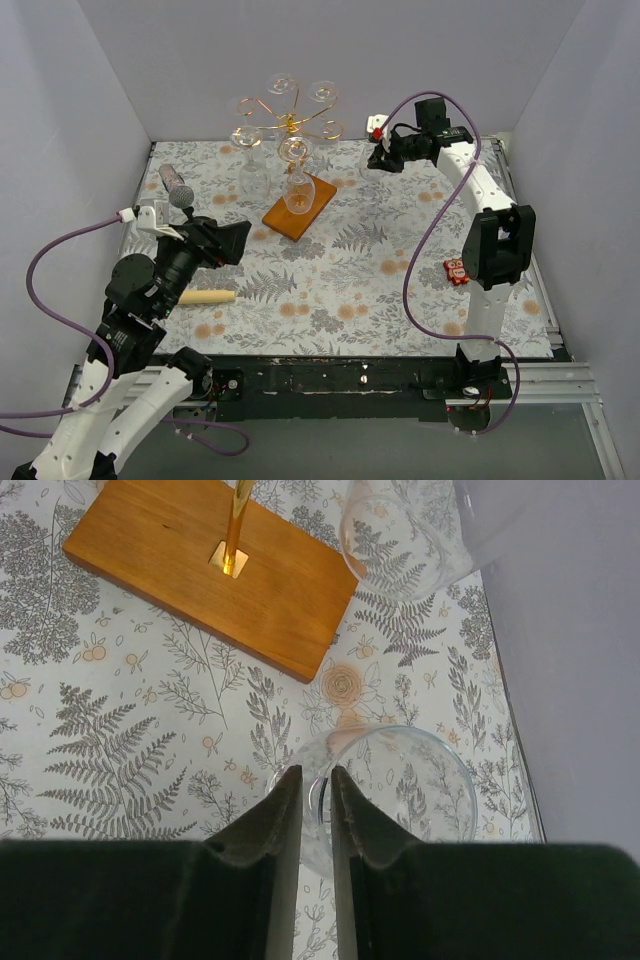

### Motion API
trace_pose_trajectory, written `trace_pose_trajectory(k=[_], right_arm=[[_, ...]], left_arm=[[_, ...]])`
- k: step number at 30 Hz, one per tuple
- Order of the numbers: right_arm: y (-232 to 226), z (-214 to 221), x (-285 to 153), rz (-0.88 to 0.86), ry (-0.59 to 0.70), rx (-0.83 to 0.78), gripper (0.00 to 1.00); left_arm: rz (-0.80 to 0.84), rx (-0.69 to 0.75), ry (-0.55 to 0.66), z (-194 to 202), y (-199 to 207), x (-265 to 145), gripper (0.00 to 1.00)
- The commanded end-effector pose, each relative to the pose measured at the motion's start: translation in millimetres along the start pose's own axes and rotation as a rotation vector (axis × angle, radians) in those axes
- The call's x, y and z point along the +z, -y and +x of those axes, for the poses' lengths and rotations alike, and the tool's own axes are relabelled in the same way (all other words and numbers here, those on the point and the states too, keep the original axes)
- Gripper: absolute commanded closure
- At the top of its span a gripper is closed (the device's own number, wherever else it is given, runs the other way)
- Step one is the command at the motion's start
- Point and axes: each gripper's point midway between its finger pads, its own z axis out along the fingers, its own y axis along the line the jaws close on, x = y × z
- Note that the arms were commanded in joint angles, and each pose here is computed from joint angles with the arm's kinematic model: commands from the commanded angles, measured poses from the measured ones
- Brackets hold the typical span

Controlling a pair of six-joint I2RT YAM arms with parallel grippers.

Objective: Place the wine glass upside down on the wine glass rack
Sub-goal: Pick up the wine glass at the center of the board.

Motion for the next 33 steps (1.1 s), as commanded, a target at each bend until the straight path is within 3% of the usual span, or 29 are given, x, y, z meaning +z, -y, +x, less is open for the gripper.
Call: trace_pose_trajectory(k=[1, 6, 13, 23, 33], right_arm=[[0.5, -10.6, -7.6, 0.006, -0.003, -0.023, 0.81], [-3.3, -18.0, -13.4, 0.004, 0.005, -0.018, 0.92], [-10.1, -46.5, -34.7, 0.03, 0.052, 0.088, 0.97], [-54.7, -71.8, -66.3, -0.006, 0.086, 0.288, 0.99], [-122.4, -93.6, -98.0, -0.044, 0.148, 0.355, 0.99]], left_arm=[[-0.002, -0.006, 0.033, -11.8, 2.2, -5.4, 0.02], [0.008, -0.008, 0.035, -13.4, 4.5, -6.5, 0.02], [0.063, -0.027, 0.05, -20.5, 16.7, -12.2, 0.02], [0.144, -0.075, 0.047, -22.1, 33.0, -17.7, 0.02], [0.234, -0.147, -0.043, 3.7, 44.5, -26.4, 0.02]])
